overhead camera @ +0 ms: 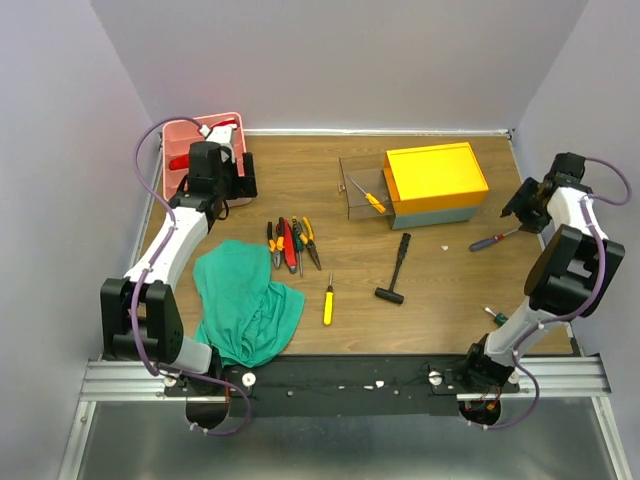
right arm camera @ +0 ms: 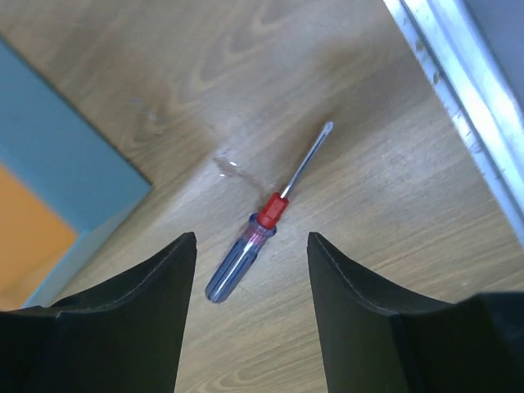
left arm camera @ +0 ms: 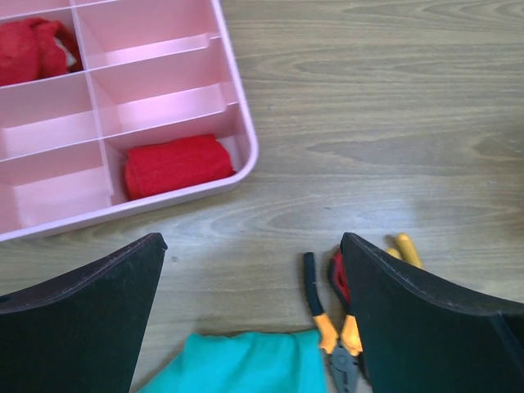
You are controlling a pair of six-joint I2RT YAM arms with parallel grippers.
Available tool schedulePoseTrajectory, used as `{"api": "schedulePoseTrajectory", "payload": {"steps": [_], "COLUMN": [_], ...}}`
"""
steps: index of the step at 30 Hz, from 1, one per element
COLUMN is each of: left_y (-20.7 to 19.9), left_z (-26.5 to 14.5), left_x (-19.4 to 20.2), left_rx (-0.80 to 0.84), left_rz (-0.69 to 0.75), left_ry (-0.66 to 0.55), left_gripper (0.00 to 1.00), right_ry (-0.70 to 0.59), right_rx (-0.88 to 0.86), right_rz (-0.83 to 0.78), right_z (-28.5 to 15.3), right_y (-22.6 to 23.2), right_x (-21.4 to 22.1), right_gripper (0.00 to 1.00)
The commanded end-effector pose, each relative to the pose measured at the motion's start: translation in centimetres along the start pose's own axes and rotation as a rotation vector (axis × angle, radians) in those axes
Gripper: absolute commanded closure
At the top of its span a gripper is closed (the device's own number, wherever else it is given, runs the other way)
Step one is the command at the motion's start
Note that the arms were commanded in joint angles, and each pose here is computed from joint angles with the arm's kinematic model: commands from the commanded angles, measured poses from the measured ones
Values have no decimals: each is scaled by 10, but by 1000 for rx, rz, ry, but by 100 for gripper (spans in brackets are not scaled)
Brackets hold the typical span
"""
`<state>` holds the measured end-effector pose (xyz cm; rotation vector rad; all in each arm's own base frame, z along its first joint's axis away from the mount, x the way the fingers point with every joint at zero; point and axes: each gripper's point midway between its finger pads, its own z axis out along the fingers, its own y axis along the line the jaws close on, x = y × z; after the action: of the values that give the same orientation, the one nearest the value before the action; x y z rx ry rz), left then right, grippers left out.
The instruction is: Sort the tools into containers
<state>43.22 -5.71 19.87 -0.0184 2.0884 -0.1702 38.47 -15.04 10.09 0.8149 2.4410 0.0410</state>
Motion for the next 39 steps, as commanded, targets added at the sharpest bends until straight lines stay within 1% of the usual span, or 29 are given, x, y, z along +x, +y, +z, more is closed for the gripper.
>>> {"api": "schedulePoseTrajectory", "payload": {"steps": [1, 3, 6, 10, 12, 13, 16, 19, 22, 23, 24, 26, 30, 31, 32, 35, 37, 38, 39], "left_y": [34, 47, 56, 57, 57, 57, 57, 57, 54, 52, 49, 44, 35, 32, 29, 14, 5, 2, -2], "left_z": [9, 14, 19, 24, 25, 26, 27, 30, 32, 33, 33, 35, 41, 42, 44, 45, 45, 44, 43], "left_x": [9, 17, 20, 20, 20, 21, 21, 20, 13, 11, 5, -4, -13, -18, -19, -28, -30, -32, -33], "left_rx": [-152, -215, -261, -264, -266, -267, -269, -277, -274, -271, -266, -258, -235, -227, -218, -169, -146, -138, -131], "left_rz": [99, 133, 159, 172, 175, 177, 187, 192, 225, 229, 235, 240, 220, 209, 208, 217, 219, 220, 194], "left_ry": [24, 53, 66, 72, 80, 84, 91, 88, 77, 72, 60, 39, 13, 2, -3, -31, -40, -47, -54], "left_gripper": [1, 1, 1, 1, 1, 1, 1, 1, 1, 1, 1, 1, 1, 1, 1, 1, 1, 1, 1], "right_ry": [144, 170, 207, 242, 233, 235, 217, 222, 235, 242, 216, 199, 87, 24, -22, -171, -200, -249, -250], "right_rx": [70, 99, 127, 110, 108, 101, 103, 105, 137, 146, 162, 142, -17, -62, -94, -163, -296, -366, -463], "right_rz": [126, 151, 171, 176, 170, 162, 141, 114, 92, 81, 69, 50, 24, -7, -72, -187, -236, -275, -332], "right_z": [28, 34, 40, 51, 57, 60, 63, 66, 64, 62, 53, 44, 3, -17, -31, -80, -101, -118, -129], "right_y": [-16, -21, -26, -24, -22, -21, -14, -11, -16, -19, -22, -20, 13, 23, 30, 56, 85, 102, 131], "right_x": [37, 45, 59, 67, 62, 62, 49, 45, 47, 50, 44, 43, 12, -3, -16, -38, -37, -41, -32], "right_gripper": [36, 36, 38, 38, 49, 51, 51, 52, 79, 97, 99, 99, 99, 99, 99, 99, 99, 99, 99]}}
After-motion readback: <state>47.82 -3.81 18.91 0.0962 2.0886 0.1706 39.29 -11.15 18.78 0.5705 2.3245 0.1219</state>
